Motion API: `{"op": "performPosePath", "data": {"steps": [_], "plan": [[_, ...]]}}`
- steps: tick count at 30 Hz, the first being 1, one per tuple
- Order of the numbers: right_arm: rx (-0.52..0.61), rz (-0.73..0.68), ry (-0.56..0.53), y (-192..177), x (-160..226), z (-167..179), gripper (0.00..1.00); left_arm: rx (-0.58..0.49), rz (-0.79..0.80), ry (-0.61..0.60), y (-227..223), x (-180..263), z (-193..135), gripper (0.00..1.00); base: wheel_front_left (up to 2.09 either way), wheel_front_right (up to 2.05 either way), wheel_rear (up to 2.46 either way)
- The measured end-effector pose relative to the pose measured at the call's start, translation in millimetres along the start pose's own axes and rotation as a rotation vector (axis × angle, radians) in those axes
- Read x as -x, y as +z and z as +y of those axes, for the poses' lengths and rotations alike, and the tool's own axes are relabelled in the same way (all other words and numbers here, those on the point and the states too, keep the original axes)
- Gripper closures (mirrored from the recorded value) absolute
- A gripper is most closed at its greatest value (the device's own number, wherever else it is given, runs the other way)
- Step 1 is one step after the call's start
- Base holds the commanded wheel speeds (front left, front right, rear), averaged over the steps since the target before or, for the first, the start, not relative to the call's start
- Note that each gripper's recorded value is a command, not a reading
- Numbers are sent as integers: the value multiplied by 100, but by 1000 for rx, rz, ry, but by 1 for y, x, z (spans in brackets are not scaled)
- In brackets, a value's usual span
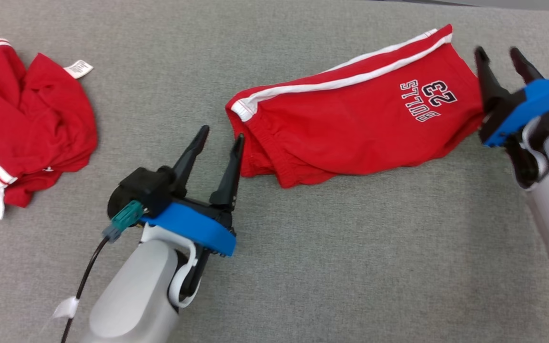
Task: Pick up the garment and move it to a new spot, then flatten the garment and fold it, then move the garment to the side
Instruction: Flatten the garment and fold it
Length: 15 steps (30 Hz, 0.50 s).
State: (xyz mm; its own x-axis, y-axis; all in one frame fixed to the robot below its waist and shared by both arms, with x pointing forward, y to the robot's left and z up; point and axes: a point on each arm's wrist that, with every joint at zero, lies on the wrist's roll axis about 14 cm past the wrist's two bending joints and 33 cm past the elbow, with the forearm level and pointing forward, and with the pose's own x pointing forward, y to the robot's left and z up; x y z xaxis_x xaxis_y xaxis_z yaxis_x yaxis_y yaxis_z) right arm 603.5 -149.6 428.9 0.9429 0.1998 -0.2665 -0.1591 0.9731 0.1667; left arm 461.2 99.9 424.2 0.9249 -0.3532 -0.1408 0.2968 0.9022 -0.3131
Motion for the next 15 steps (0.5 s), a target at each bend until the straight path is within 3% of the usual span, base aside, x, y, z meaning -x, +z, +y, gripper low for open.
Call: {"op": "performPosePath", "data": {"steps": [5, 15], "plan": [[42, 61, -36, -15, 8, -21, 0, -39, -82, 107, 24, 21, 26, 0, 0, 0, 0], [78, 196, -35, -49, 10, -22, 0, -135, -221, 345, 64, 59, 74, 0, 0, 0, 0]]}}
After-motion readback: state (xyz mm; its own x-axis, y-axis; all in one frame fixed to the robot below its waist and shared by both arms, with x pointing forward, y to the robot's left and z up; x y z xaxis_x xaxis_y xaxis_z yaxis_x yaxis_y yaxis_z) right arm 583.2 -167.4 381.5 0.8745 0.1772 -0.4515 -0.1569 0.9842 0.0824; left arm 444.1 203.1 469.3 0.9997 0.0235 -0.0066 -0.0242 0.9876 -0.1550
